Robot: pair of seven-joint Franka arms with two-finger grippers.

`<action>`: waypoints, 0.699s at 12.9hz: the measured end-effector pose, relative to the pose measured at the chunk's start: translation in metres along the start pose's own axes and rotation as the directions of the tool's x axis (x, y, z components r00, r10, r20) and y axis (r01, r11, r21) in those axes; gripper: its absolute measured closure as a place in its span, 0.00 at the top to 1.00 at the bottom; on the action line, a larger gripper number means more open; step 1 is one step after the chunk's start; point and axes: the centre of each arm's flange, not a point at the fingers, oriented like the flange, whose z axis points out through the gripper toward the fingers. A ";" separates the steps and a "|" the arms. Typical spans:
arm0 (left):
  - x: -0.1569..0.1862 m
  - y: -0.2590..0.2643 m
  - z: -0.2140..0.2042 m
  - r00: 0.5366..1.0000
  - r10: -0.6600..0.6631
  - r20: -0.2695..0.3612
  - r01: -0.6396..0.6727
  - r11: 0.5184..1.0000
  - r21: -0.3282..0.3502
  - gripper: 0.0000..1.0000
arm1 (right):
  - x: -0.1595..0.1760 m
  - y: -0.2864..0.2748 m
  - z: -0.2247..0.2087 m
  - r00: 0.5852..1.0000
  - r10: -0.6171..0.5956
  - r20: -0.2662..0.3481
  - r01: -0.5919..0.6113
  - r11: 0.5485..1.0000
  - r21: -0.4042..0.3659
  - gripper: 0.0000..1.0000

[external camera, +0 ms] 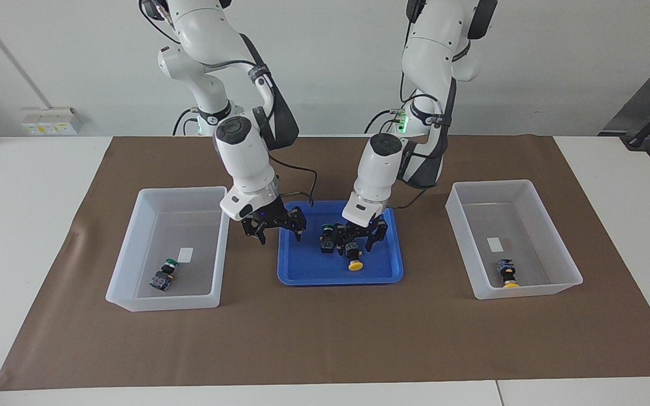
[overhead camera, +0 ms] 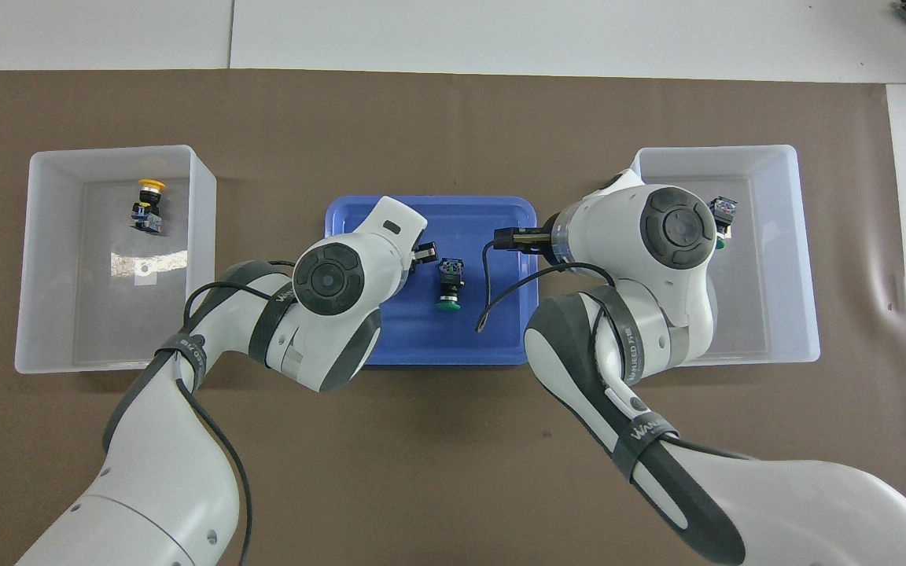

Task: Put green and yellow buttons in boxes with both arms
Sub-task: 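Reach the left gripper to the second yellow button while the right gripper reaches green, then carry the yellow button to the left box while the right gripper carries green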

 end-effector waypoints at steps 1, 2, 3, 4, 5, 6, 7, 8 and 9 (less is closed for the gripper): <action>0.001 -0.003 0.000 1.000 -0.004 0.006 0.004 1.000 0.009 0.43 | 0.000 0.000 0.000 1.000 0.000 0.000 0.000 1.000 0.000 1.00; 0.003 -0.006 -0.003 1.000 -0.007 0.013 0.007 1.000 0.020 0.43 | 0.000 0.000 0.000 1.000 0.000 0.000 0.000 1.000 0.000 1.00; 0.009 -0.010 -0.010 1.000 -0.013 0.018 0.012 0.999 0.032 0.43 | 0.000 -0.002 0.000 1.000 -0.002 -0.003 0.002 1.000 0.002 1.00; 0.018 -0.018 -0.023 1.000 -0.016 0.019 0.015 0.999 0.040 0.43 | -0.002 -0.007 0.000 1.000 -0.007 -0.012 0.007 1.000 0.009 1.00; 0.032 -0.030 -0.046 1.000 -0.009 0.023 0.007 0.999 0.053 0.43 | -0.005 -0.016 0.004 1.000 -0.009 -0.030 0.009 1.000 0.020 1.00; 0.045 -0.044 -0.070 1.000 0.005 0.028 -0.007 0.998 0.064 0.43 | -0.009 -0.029 0.012 0.999 -0.008 -0.053 0.010 0.999 0.033 1.00; 0.058 -0.060 -0.094 0.999 0.022 0.034 -0.025 0.997 0.074 0.43 | -0.015 -0.042 0.024 0.997 -0.013 -0.072 0.016 0.999 0.044 1.00; 0.070 -0.079 -0.118 0.999 0.038 0.037 -0.041 0.996 0.084 0.43 | -0.023 -0.056 0.041 0.996 -0.023 -0.081 0.027 0.998 0.051 1.00; 0.080 -0.099 -0.137 0.998 0.046 0.042 -0.050 0.994 0.094 0.43 | -0.032 -0.067 0.058 0.996 -0.033 -0.078 0.037 0.998 0.052 1.00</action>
